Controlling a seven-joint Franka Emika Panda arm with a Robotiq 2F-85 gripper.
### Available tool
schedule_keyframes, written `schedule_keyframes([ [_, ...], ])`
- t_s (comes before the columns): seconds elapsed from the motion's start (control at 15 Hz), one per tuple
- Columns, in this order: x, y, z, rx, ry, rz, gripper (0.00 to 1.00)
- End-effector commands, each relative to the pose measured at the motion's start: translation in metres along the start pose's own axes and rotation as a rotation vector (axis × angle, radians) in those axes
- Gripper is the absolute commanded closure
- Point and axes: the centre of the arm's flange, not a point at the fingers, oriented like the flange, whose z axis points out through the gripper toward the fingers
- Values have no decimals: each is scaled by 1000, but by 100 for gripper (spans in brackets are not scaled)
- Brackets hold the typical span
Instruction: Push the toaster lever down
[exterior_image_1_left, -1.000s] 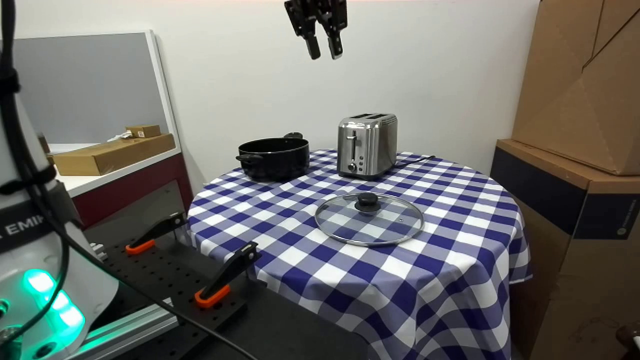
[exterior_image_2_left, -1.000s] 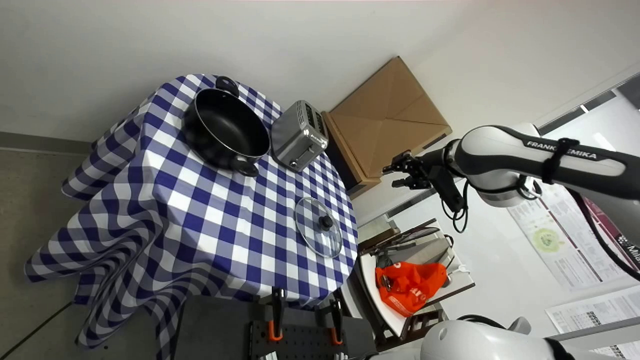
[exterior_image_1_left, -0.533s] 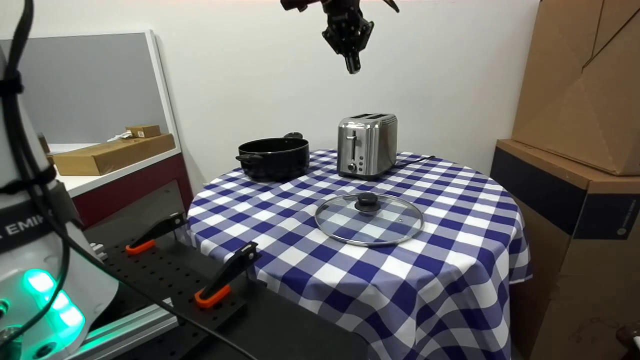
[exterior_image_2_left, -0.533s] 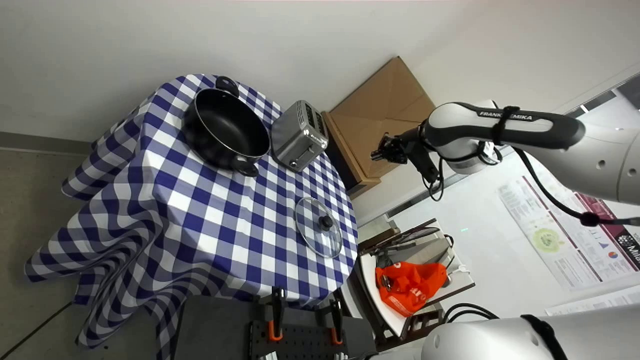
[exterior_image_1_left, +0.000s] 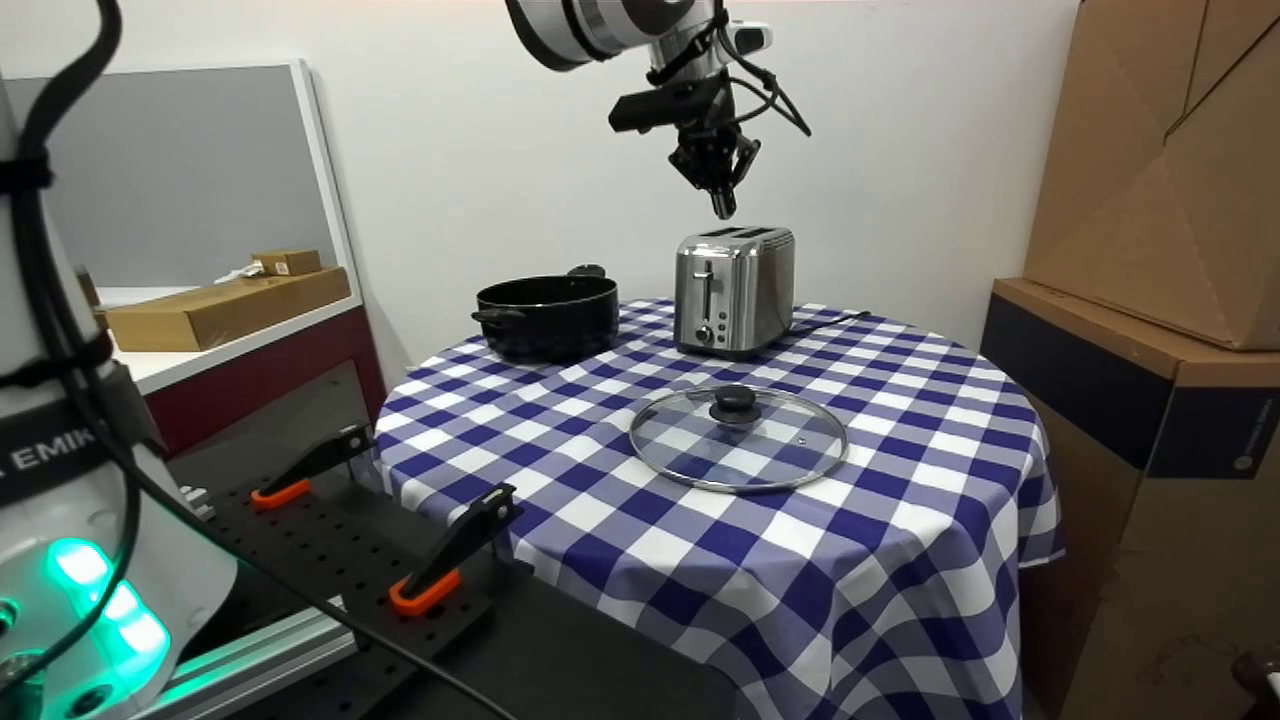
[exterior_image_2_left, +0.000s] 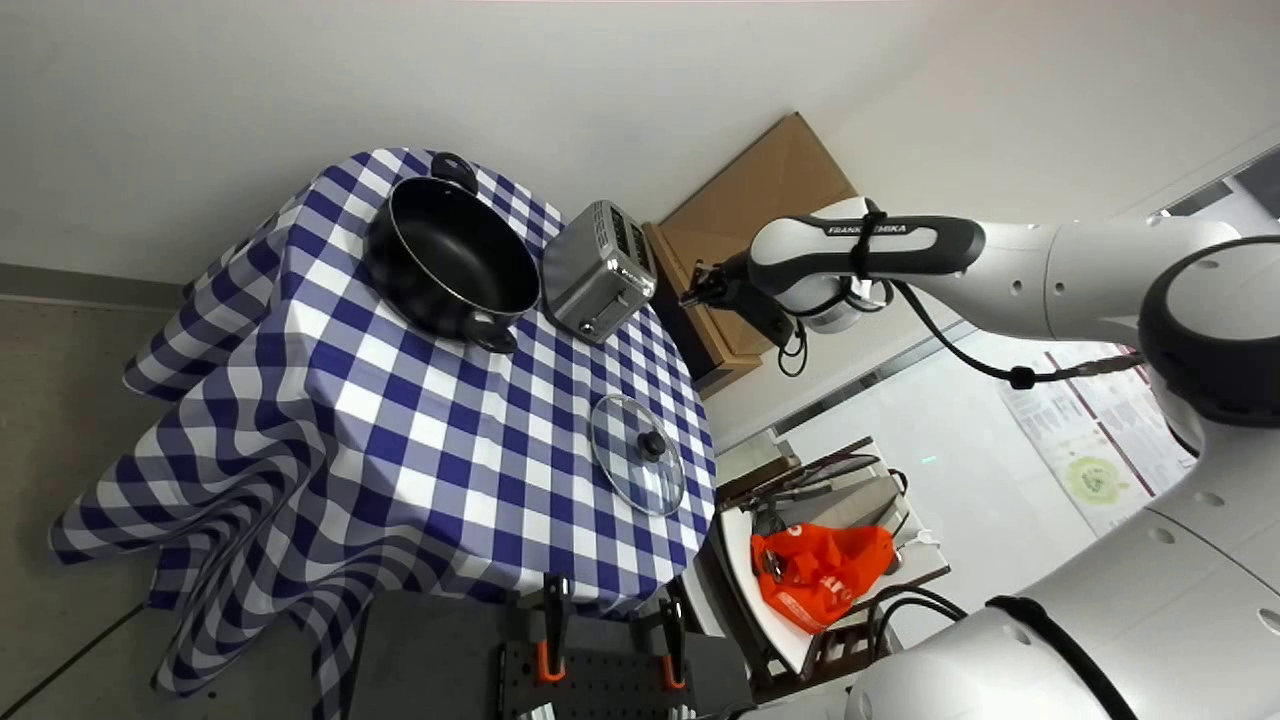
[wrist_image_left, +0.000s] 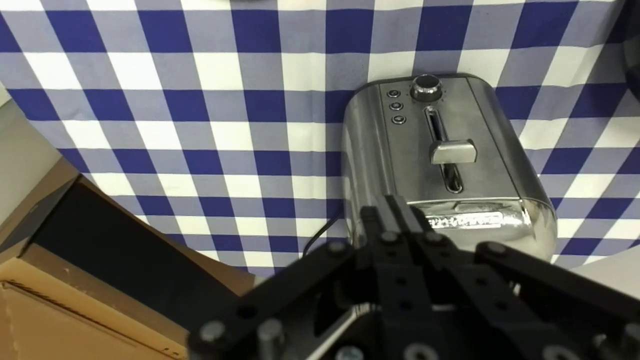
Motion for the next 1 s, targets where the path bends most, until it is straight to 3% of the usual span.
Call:
schedule_keyframes([
  [0.0,19,-25,21,12,44,-8,100],
  [0.27,20,-45,31,26,54,-21,100],
  [0.93,15,-46,91,1,16,-29,100],
])
